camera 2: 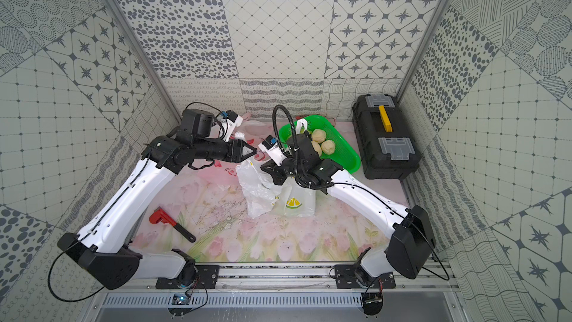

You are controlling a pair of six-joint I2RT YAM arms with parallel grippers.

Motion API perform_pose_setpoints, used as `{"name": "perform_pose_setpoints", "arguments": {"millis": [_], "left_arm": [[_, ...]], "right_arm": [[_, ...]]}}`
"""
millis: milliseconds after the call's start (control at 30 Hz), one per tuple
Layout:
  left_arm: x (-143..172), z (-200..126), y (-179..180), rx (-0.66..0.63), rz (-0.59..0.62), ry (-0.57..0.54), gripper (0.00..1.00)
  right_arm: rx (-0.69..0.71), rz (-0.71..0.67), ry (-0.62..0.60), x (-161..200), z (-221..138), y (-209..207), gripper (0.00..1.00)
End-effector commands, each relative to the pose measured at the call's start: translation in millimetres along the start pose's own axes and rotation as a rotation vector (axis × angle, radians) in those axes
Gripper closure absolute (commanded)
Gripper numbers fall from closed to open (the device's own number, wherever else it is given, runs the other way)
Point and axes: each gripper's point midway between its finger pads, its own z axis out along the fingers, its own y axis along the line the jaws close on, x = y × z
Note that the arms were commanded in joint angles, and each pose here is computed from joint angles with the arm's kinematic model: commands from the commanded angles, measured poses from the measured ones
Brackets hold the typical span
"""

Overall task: Place the pears into plastic bags & tie knots
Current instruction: Tie the plastic bag at the center of the board.

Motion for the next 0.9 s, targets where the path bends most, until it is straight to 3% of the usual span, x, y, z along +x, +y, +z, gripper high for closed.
{"name": "perform_pose_setpoints", "arguments": {"millis": [0,233,267,367,500,667,867], "left_arm": [[-7,-8,4,-0.012,0.082,-0.092,0.44],[-18,-43,-7,-0.014,0.15,-0.302,0.22],[-19,-45,-7,-0.018,0.154,-0.316,0.2],[-22,-44,0,-0.048,0.156,-0.329,0.19],[-30,-47,7,-0.064,0.139,-0.34,0.2],[-37,-50,14,-0.072,0.114,-0.34,0.21],[-38,-58,20,-0.102,0.107,-0.344,0.23]], "right_arm": [[-0.029,0.007,-0.093,-25,-14,9,1.0],[0.014,0.078,-0.116,-49,-27,5,0.64],[0.017,0.096,-0.117,-53,-27,5,0.55],[0.008,0.146,-0.12,-66,-25,6,0.37],[-0.003,0.135,-0.105,-74,-9,15,0.22],[0.026,0.11,-0.051,-67,33,7,0.15],[-0.028,0.116,-0.027,-62,61,10,0.22]]}}
